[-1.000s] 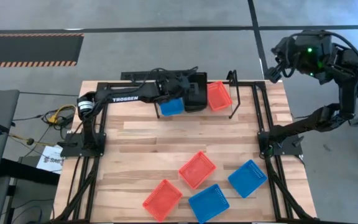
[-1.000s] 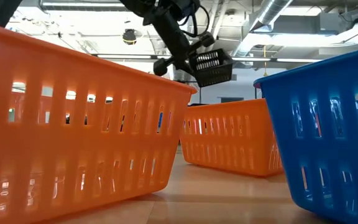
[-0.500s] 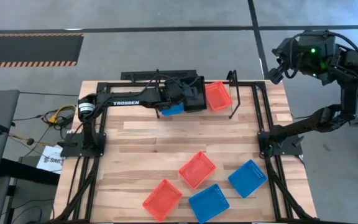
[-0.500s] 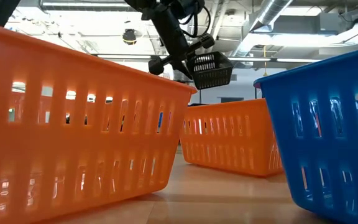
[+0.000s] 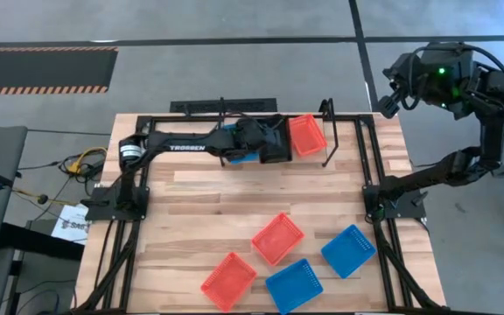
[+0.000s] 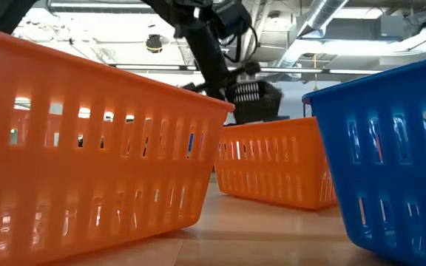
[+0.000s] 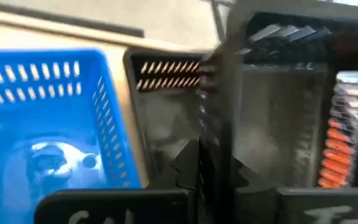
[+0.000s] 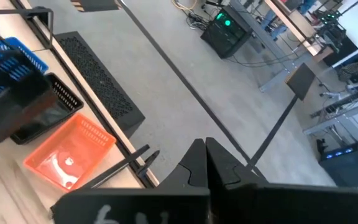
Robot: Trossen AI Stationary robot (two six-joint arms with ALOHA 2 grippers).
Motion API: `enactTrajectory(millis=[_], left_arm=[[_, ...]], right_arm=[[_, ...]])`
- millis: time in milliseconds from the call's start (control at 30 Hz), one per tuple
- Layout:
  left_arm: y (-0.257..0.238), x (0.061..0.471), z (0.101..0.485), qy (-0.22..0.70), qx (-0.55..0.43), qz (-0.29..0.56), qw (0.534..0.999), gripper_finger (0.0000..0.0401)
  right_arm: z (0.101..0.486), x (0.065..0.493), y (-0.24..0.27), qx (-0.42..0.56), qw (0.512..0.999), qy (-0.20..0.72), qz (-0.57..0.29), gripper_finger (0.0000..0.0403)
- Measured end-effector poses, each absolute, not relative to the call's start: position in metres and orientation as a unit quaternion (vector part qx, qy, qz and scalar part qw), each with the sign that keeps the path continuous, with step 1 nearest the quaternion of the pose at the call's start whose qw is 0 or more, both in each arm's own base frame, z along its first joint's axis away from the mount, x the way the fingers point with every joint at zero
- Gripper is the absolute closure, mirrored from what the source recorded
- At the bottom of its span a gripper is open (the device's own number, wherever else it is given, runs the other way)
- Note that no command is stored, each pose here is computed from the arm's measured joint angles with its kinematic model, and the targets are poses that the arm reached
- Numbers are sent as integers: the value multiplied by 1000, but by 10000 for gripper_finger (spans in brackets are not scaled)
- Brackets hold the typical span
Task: Stack baskets on shelf by color
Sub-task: Stack the black bin on top of the black bin on the shelf
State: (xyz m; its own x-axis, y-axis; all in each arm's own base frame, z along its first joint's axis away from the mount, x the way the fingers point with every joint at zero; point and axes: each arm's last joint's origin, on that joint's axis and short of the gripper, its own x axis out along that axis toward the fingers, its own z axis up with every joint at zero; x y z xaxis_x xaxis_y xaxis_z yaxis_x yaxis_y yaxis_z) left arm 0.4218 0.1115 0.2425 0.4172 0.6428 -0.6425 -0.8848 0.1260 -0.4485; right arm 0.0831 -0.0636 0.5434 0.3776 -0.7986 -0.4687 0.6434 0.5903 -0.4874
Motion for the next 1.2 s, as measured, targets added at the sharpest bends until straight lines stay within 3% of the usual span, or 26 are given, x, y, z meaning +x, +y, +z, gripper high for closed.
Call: enactTrajectory(millis=[300,633,1200], left_arm=[[119,430,234,132,-417,513,739,401],[132,430,253,103,-396,521,749,401],[139,418,246,149,-383,566,715,401]], right_arm=[[543,84,-63,-111,826,344,-431,402],[543,84,-63,-111,826,344,-431,402],[543,84,-63,-114,826,346,-430,402]])
